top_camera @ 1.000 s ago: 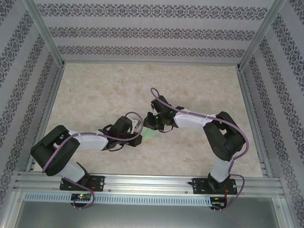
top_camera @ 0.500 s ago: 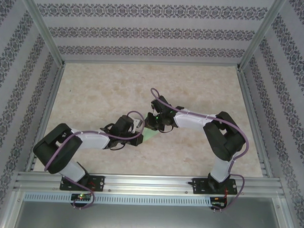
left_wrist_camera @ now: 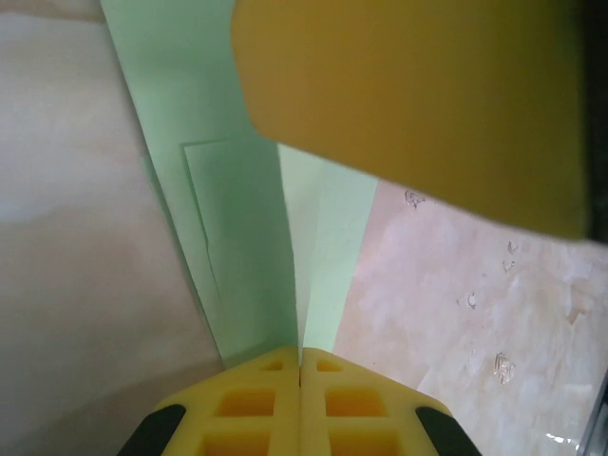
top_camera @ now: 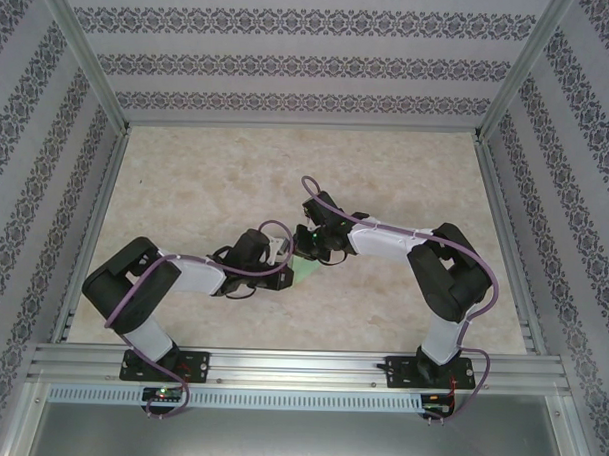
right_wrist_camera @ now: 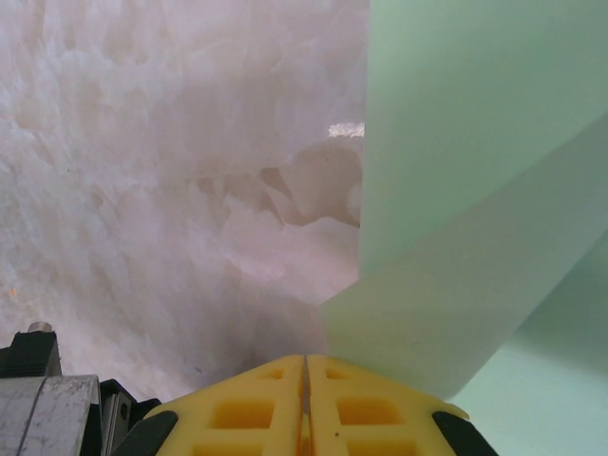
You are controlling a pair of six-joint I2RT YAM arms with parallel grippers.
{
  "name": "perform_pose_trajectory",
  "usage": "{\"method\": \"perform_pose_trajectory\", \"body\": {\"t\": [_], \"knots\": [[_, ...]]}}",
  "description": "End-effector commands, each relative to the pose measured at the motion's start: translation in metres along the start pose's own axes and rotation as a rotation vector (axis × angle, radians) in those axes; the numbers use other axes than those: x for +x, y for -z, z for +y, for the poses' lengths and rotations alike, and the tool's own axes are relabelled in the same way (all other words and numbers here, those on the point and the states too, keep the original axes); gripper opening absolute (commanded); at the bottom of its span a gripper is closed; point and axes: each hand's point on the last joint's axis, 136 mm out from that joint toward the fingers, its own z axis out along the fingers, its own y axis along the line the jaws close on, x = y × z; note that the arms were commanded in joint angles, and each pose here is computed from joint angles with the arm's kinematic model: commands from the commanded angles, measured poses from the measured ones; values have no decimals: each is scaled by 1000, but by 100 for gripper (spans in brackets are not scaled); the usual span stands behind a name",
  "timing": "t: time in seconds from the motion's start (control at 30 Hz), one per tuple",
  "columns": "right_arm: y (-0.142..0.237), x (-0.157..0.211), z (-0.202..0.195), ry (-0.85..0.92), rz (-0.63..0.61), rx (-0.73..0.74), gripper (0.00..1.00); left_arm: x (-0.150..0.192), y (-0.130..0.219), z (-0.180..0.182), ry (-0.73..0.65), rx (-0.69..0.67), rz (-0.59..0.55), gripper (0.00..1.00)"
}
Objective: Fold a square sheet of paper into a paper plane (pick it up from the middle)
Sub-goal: Fourth fold the wing at the center of the table.
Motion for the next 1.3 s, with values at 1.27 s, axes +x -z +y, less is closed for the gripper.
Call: {"method": "perform_pose_trajectory", "body": {"t": [1.27], "knots": [[7, -13, 0, 17, -38, -43, 8, -25, 10, -4, 168, 88, -2, 0]]}}
